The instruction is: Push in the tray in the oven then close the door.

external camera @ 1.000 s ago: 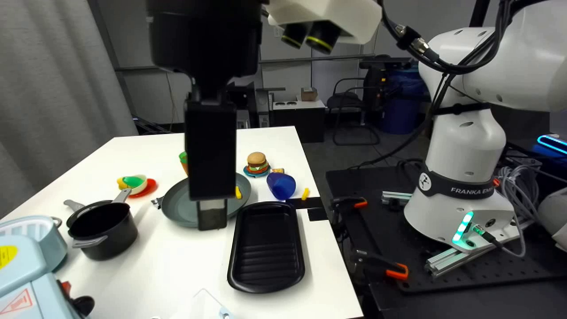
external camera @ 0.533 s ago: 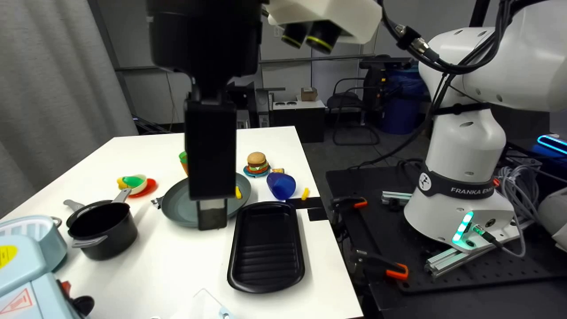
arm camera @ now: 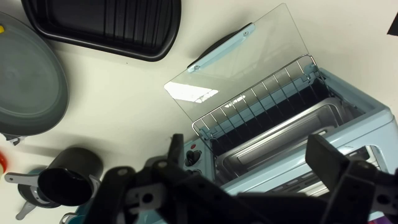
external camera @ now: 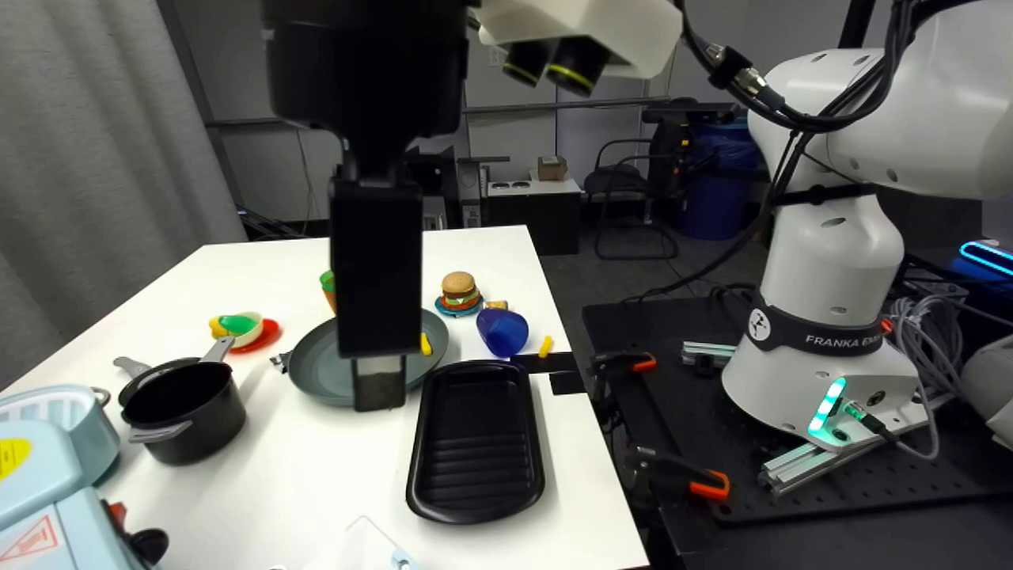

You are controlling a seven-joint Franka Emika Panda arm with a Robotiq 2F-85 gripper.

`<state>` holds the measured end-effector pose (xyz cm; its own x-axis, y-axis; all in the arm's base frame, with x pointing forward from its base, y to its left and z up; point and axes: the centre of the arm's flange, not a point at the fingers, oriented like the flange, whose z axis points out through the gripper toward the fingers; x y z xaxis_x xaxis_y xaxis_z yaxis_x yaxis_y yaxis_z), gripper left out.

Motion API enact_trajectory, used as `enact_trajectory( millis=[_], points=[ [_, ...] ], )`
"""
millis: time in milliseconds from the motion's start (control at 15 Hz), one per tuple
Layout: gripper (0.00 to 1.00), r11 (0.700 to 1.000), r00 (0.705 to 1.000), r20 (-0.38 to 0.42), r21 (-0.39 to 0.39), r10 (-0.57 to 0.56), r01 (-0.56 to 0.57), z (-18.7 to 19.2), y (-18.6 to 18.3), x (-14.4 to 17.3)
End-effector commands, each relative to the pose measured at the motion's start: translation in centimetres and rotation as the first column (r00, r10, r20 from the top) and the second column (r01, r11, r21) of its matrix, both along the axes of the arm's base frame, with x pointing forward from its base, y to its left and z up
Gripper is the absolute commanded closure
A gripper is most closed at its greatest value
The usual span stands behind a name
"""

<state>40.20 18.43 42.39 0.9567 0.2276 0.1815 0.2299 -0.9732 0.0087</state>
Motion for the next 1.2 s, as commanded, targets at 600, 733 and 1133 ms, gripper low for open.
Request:
enact_trajectory(
  millis=[600, 733, 1133],
  points=[
    [0.00, 1.000, 1.000, 0.004, 0.001, -0.003, 0.003, 0.0, -0.1, 0.0],
    [0.00, 1.000, 1.000, 0.011, 0.002, -0.004, 0.004, -0.2, -0.3, 0.1],
    [0.00, 1.000, 1.000, -0.004, 0.002, -0.026, 0.026, -1.8, -1.0, 0.2]
  ],
)
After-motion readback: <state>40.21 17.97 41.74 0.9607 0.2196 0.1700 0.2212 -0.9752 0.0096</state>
